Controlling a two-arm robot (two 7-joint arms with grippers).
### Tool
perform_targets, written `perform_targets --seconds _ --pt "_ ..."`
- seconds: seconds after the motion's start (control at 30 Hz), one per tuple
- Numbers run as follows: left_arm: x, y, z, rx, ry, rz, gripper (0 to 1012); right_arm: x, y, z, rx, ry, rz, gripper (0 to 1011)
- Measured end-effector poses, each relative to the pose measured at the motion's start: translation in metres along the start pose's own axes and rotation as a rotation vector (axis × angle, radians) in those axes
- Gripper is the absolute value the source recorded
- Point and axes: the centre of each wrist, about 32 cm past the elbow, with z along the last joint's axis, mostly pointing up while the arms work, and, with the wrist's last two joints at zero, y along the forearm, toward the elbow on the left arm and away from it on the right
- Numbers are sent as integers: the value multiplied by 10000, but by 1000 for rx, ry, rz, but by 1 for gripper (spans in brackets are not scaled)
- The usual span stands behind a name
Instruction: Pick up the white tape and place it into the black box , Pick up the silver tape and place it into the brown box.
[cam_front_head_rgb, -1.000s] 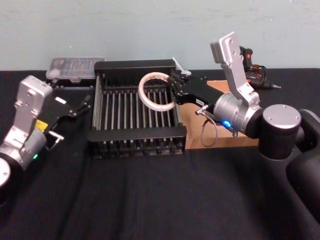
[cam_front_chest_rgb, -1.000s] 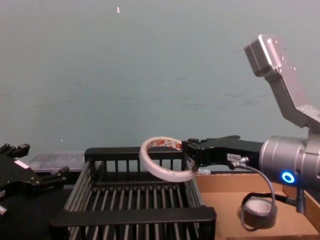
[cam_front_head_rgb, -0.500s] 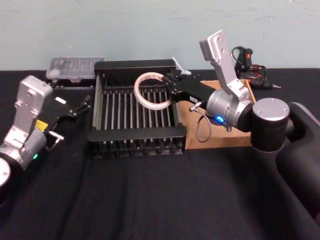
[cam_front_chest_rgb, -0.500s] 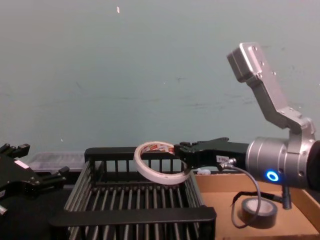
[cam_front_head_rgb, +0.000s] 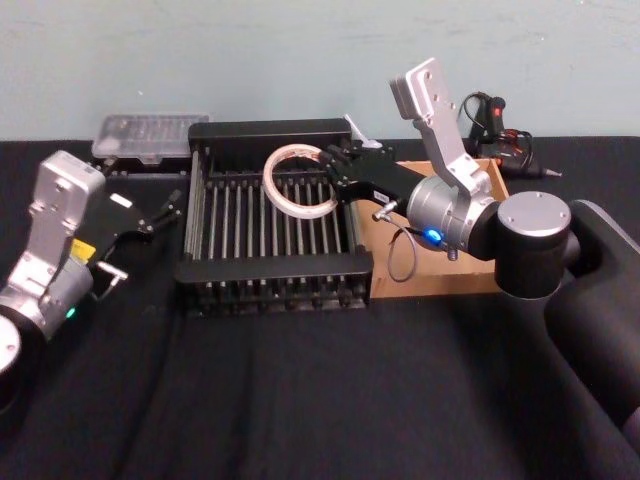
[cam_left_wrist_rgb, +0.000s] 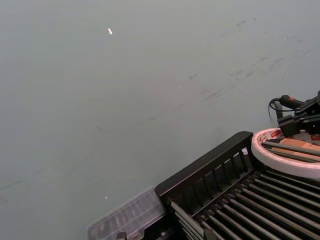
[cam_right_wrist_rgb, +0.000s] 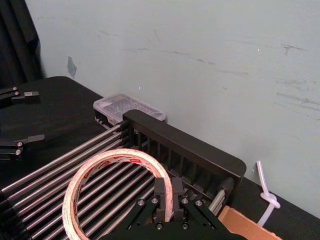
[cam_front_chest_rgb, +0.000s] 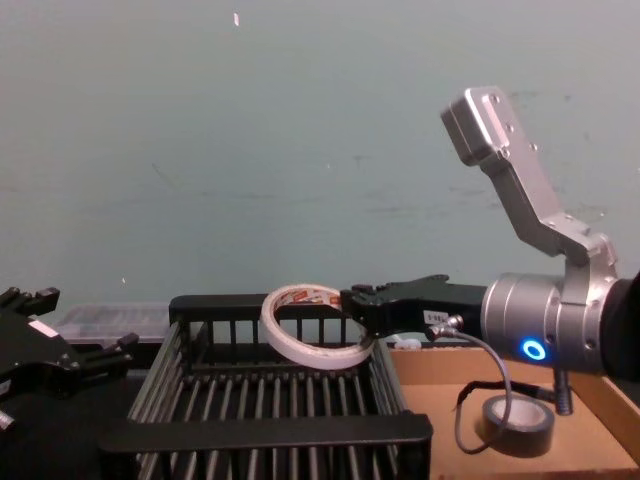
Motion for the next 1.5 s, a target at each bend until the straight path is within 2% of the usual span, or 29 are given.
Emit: perform_targets --seconds 0.17,0.3,0.33,0.53,0.6,0.63,0.83,0.93,0.97,1.17,1.5 --pt "0 0 0 0 0 0 1001 0 -5 -1 1 1 -1 97" --pt "0 0 0 0 0 0 1002 -1 -6 -1 1 1 -1 181" --pt "0 0 0 0 0 0 1001 -1 -7 -1 2 1 -1 243" --pt "0 0 0 0 0 0 1001 1 -10 0 2 2 -2 398" --pt "0 0 0 0 0 0 1001 1 -10 -1 2 2 -3 501" --pt "0 0 0 0 0 0 1001 1 -11 -1 2 2 -3 501" --pt "0 0 0 0 0 0 1001 1 -13 -2 3 3 -3 715" --pt "0 0 0 0 0 0 1001 1 -13 -3 3 3 -3 769" --pt "0 0 0 0 0 0 1001 1 -13 -3 2 3 -3 831" --pt "0 0 0 0 0 0 1001 -4 -81 -8 16 8 -8 996" --pt "0 0 0 0 0 0 1001 -85 -278 -25 45 16 -37 1002"
